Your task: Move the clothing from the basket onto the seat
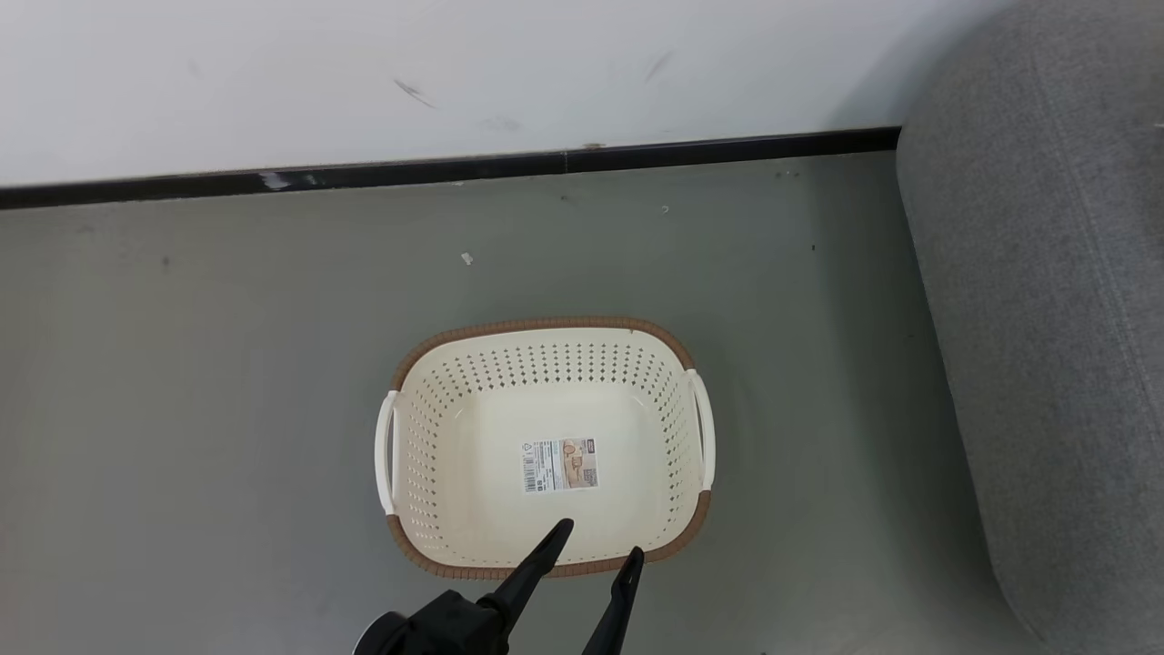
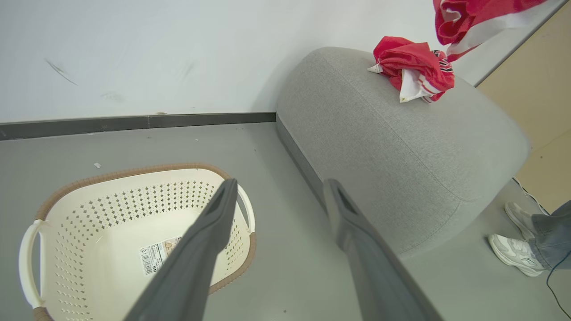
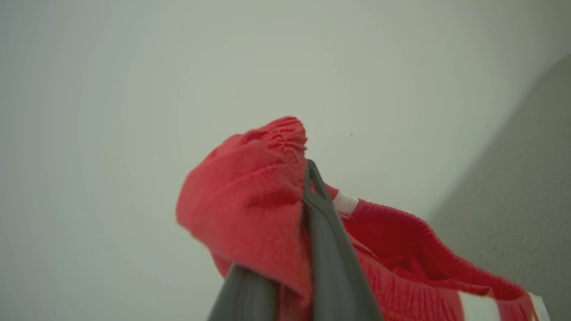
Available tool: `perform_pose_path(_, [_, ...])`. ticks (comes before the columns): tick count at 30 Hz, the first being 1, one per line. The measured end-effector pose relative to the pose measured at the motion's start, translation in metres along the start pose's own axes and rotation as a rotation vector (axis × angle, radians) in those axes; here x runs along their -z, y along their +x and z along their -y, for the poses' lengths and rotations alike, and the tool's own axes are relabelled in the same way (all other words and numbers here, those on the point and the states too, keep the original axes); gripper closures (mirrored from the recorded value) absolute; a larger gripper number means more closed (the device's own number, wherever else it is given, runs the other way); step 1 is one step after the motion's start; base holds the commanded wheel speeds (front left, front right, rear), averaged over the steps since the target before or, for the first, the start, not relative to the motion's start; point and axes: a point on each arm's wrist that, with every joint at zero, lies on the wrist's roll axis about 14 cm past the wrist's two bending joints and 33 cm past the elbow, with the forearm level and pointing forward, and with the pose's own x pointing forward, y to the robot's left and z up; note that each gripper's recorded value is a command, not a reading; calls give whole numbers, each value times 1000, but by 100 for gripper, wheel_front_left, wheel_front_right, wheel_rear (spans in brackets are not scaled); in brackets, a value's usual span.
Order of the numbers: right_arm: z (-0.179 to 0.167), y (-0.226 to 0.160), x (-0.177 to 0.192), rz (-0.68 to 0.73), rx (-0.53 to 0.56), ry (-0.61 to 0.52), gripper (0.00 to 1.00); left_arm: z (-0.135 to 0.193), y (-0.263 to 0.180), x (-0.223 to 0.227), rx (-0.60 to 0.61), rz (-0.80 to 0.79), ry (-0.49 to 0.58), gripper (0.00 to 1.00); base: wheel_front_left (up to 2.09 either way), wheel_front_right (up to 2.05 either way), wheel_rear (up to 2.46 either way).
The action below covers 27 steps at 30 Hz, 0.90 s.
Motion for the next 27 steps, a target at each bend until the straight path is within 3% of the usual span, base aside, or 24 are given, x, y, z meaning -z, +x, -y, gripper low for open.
perform_pose_path(12, [5, 30, -24, 133, 39, -18, 100, -21, 7, 3, -42, -17, 0, 0, 0, 0, 0])
perform_pose_path(27, [67, 23, 68, -26, 176, -126, 100, -42, 22, 25, -60, -113, 6, 0, 0, 0, 0])
